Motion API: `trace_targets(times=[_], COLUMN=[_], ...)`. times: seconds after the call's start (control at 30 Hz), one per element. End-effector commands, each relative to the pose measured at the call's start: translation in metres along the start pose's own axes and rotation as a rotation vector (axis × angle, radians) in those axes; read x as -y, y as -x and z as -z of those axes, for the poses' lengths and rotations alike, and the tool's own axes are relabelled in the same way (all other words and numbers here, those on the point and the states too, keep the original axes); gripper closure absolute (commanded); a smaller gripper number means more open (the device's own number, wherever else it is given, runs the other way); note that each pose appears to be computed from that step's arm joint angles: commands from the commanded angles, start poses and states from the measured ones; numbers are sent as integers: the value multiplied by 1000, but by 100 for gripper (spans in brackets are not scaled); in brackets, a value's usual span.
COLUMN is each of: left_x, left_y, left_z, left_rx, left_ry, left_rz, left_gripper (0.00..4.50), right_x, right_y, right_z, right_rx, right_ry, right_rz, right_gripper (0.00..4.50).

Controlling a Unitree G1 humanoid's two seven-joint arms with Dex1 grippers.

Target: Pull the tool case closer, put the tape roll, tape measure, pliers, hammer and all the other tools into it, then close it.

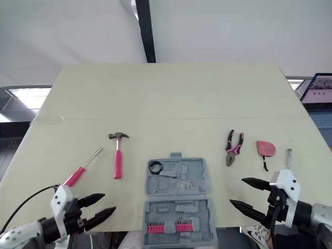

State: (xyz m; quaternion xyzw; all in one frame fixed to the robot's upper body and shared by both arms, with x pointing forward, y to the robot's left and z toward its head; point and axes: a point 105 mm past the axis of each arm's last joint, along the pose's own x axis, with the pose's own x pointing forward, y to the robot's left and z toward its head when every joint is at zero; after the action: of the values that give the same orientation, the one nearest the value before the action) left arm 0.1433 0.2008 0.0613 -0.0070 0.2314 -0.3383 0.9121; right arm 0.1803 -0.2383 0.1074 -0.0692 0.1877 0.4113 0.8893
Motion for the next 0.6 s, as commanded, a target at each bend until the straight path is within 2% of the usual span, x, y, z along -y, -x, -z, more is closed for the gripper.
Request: trace_targets(times=[0.03,0.2,0.4,0.43,0.6], left_x=[13,16,12,12,25], left_y=[9,17,14,12,-16], left_z=[0,9,7,4,-49], left_rx=[36,37,61,74,235], left_ry=[-18,-25,-74,-95,-309], left_rz=[-21,-46,-31,-17,214], left_gripper=[5,5,5,5,5], right_x=[-1,0,2,2,11], right_y=[2,2,1,1,2], right_z=[6,9,10,10,9], right_rx=[-7,-11,-11,-10,5], right_ry=[-4,-2,0,1,3], right_rz=[-2,-2,-1,2,71], right_gripper=[0,0,0,0,0])
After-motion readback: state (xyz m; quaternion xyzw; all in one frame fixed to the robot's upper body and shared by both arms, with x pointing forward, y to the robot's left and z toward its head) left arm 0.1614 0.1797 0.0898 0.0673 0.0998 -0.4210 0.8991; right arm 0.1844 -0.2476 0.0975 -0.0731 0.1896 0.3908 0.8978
